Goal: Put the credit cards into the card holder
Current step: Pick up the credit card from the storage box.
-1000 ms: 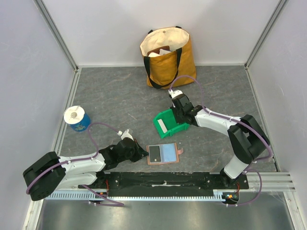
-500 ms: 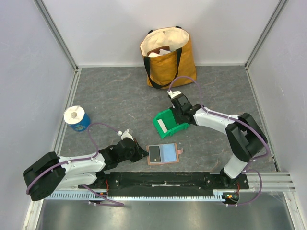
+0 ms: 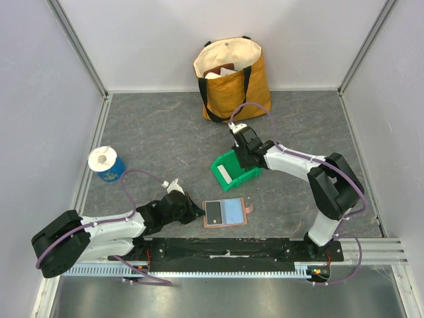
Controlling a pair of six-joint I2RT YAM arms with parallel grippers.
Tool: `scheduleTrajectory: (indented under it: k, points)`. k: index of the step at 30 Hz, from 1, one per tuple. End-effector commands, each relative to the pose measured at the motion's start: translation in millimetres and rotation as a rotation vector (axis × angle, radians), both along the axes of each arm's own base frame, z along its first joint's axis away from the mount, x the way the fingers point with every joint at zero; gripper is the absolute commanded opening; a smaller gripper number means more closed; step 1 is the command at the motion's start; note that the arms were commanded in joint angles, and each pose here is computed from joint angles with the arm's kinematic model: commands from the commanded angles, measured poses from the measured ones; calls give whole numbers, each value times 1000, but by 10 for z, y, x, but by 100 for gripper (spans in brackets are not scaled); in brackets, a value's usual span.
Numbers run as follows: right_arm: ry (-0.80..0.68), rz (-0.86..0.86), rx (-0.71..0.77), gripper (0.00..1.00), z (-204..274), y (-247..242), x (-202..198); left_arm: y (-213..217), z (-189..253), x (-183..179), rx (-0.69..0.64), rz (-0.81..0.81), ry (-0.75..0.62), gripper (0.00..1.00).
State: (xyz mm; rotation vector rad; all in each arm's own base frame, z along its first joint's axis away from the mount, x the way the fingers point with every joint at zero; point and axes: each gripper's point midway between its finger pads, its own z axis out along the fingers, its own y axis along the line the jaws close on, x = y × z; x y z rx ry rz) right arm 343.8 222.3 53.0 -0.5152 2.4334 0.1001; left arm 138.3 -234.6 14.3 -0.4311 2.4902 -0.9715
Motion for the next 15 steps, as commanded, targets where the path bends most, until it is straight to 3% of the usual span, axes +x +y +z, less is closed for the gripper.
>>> scheduleTrajectory:
  k: [1,9,12,15]
  points:
    - [-8,22,2,11,71,67,58,401,-432,-223,189,-11,84,2]
    - [-20,20,7,3,135,70,70,404,-434,-222,188,-8,84,2]
    - [-31,24,19,12,199,90,85,403,-434,-222,188,-7,84,2]
    - [-32,23,16,13,196,91,94,399,-431,-226,187,-11,84,2]
